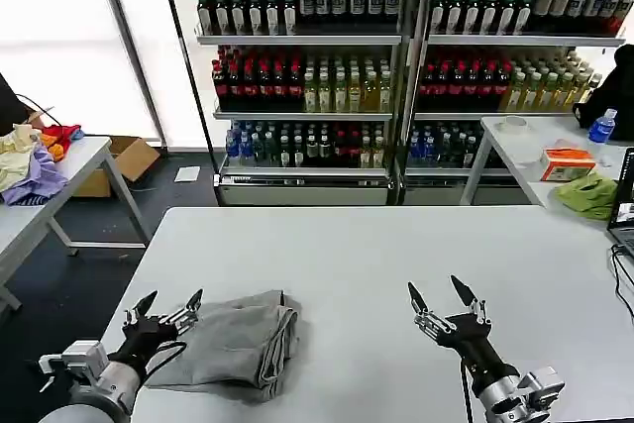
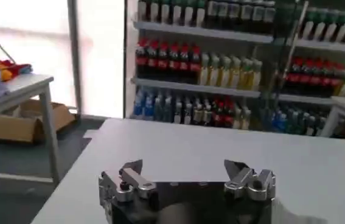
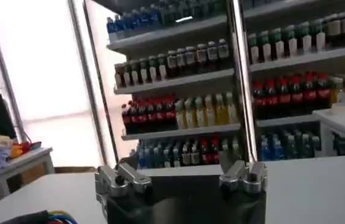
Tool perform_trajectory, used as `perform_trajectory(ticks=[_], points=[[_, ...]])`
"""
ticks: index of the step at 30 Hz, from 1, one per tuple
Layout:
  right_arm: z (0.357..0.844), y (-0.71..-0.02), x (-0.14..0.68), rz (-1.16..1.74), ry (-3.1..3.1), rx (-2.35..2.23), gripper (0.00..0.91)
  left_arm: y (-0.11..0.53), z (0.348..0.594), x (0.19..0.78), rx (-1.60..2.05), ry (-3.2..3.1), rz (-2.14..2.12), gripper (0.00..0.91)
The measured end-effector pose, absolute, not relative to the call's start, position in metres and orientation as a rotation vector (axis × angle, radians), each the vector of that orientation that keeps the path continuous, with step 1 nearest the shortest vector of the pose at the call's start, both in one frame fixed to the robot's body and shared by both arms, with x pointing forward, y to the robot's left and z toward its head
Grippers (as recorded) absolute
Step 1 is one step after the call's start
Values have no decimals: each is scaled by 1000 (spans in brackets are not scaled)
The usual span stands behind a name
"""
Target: Fold and organize the clothes.
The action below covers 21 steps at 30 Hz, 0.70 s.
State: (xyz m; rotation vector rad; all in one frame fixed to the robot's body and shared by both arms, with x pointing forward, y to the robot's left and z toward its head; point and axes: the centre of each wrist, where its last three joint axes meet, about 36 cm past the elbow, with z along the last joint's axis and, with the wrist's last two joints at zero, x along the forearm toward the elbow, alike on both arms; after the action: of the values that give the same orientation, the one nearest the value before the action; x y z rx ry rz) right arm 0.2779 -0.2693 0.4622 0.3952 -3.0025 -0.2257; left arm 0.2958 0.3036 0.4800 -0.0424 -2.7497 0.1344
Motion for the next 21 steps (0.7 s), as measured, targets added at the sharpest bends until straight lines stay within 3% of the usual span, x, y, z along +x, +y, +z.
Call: perform_trajectory(ticks=[14,21], points=[[446,-279,283,-146,-2992,371,907,314,422,301,17,-2627,141,907],[445,-283,288,-124,-2998,363,907,317,405,297,20,-2567,183,907]])
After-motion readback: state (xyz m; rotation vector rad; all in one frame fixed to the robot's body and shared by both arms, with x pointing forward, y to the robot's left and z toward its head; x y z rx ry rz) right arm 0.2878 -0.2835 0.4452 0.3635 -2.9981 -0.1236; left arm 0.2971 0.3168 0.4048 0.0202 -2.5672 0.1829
